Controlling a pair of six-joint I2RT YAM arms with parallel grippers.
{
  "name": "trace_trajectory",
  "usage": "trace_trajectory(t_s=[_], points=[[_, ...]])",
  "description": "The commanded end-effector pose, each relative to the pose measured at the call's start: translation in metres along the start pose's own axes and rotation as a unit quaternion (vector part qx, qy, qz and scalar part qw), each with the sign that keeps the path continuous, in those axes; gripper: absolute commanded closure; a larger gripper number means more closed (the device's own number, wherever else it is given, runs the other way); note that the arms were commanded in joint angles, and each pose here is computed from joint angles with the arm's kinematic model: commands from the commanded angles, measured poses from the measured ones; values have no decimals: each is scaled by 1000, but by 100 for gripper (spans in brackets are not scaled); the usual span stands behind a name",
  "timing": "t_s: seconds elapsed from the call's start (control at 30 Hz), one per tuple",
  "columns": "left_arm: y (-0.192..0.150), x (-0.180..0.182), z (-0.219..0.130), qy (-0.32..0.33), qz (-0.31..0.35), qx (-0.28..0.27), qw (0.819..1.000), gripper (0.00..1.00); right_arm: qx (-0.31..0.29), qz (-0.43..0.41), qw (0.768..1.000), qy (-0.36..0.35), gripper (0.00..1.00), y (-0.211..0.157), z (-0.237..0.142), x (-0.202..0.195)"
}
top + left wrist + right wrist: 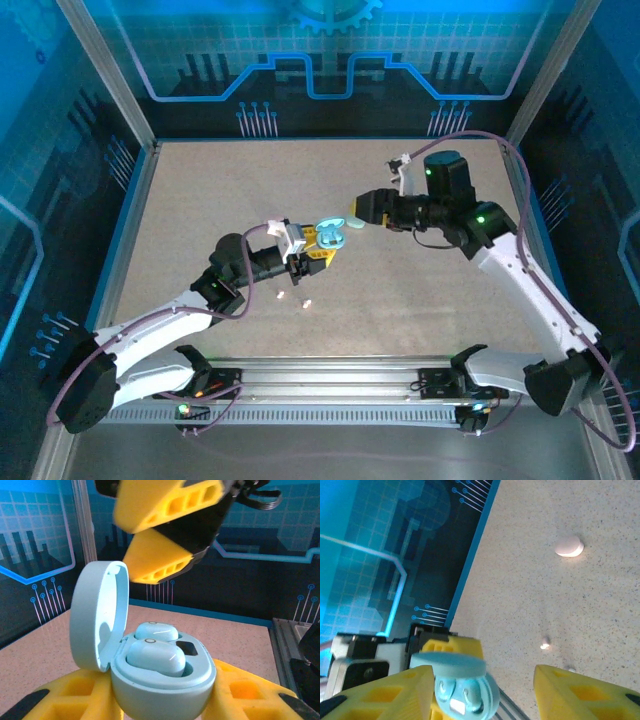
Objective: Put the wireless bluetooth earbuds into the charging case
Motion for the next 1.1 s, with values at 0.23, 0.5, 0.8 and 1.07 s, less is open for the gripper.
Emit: trace_trajectory(t_s=[0.23, 0.5, 0.8, 1.07], points=[[21, -6, 2, -23, 15, -31, 999, 72, 50, 35, 998, -5, 42, 13, 26, -3], [23, -5, 2, -12, 16, -40, 999, 72, 92, 23, 995, 25, 44, 3, 31, -2], [24, -4, 3, -7, 14, -46, 999, 72, 111, 25, 991, 71, 46, -17, 22, -5], [26, -4, 3, -10, 14, -53, 998, 72, 101, 55, 986, 121, 45, -25, 16, -17]])
Point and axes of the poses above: each hand's point on the last joint's axis, 136 mm out from that joint toward the fingers, its own z axis out along the fingers, its own x axis along the line the jaws close on, y = z × x, the point moved 10 cm from there along -z, back along the fingers, and after that the axes turned 5 degrees about -z, right-handed, at the moved point
